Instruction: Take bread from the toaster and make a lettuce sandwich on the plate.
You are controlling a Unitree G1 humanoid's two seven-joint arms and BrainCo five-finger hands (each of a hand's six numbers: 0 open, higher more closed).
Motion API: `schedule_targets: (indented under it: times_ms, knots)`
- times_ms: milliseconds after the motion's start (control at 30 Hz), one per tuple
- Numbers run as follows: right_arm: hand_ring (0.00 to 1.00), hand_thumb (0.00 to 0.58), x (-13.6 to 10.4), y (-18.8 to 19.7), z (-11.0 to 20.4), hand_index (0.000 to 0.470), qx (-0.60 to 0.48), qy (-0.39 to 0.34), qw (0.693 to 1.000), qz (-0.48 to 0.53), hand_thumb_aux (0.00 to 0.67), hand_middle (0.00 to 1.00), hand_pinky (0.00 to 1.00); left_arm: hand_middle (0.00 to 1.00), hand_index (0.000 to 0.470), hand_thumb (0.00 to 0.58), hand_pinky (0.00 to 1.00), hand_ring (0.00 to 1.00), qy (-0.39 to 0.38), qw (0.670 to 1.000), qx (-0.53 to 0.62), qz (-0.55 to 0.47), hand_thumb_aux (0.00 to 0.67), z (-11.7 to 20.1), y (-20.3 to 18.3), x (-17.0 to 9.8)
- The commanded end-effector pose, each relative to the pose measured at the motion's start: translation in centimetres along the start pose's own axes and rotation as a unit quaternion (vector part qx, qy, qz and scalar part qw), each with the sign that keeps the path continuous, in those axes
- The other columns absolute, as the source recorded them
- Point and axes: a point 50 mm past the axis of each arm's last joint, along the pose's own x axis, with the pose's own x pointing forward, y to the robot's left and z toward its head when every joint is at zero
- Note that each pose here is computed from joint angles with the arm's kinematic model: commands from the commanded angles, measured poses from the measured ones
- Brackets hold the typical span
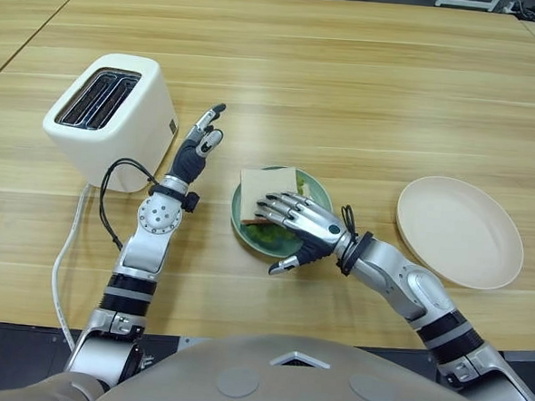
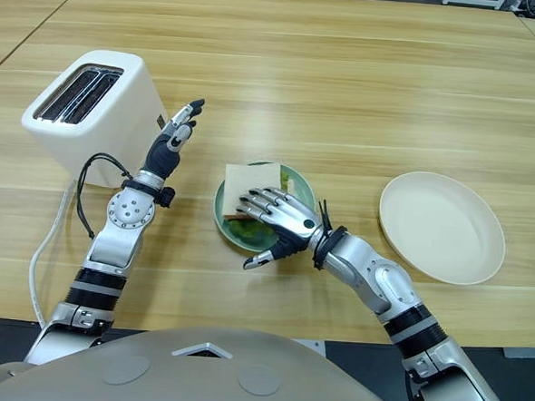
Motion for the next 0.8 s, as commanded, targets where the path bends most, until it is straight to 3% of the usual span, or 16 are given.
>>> schedule_targets:
  times_ms: [33, 67, 167, 267, 400, 500, 633, 800]
  knots:
    - [1.00, 0.580, -0.4, -3.8, 0.0, 0.470, 0.123, -0.023, 0.981, -0.148, 0.670, 1.00, 1.00, 1.00, 0.282, 0.487, 1.00, 1.00, -0.014, 0.999, -0.039, -0.009, 0.402, 0.2, 0.5, -0.9]
    - [1.00, 0.580, -0.7, -4.6, 0.1, 0.470, 0.165, -0.033, 0.971, -0.171, 0.670, 1.00, 1.00, 1.00, 0.470, 0.580, 1.00, 1.00, -0.020, 0.998, -0.050, -0.014, 0.670, 0.3, 0.6, -1.1]
    - [1.00, 0.580, -1.5, -5.8, 0.0, 0.470, 0.258, -0.055, 0.945, -0.192, 0.670, 1.00, 1.00, 1.00, 0.470, 0.580, 1.00, 1.00, -0.040, 0.992, -0.088, -0.084, 0.670, 0.7, -0.1, -1.8]
    - [1.00, 0.580, -2.6, -5.9, -0.1, 0.470, 0.292, -0.070, 0.942, -0.148, 0.670, 1.00, 1.00, 1.00, 0.470, 0.580, 1.00, 1.00, -0.075, 0.968, -0.141, -0.191, 0.670, 1.7, -0.8, -3.4]
    - [1.00, 0.580, -4.4, -2.7, -0.2, 0.470, 0.207, -0.029, 0.977, 0.034, 0.670, 1.00, 1.00, 1.00, 0.470, 0.580, 1.00, 1.00, -0.076, 0.925, -0.151, -0.341, 0.670, 2.1, -2.8, -6.0]
    - [1.00, 0.580, -6.1, 0.0, -0.8, 0.470, 0.141, 0.025, 0.976, 0.163, 0.670, 1.00, 1.00, 1.00, 0.470, 0.580, 1.00, 1.00, -0.046, 0.892, -0.135, -0.430, 0.670, 1.5, -4.9, -7.7]
    - [1.00, 0.580, -6.6, 1.5, -1.2, 0.470, 0.087, 0.065, 0.966, 0.235, 0.670, 1.00, 1.00, 1.00, 0.470, 0.580, 1.00, 1.00, 0.011, 0.873, -0.056, -0.484, 0.670, -0.6, -6.9, -8.8]
    - [1.00, 0.580, -4.7, 3.6, -0.2, 0.470, 0.039, 0.034, 0.965, 0.259, 0.670, 1.00, 1.00, 1.00, 0.470, 0.580, 1.00, 1.00, 0.064, 0.859, 0.039, -0.506, 0.670, -3.3, -8.4, -9.3]
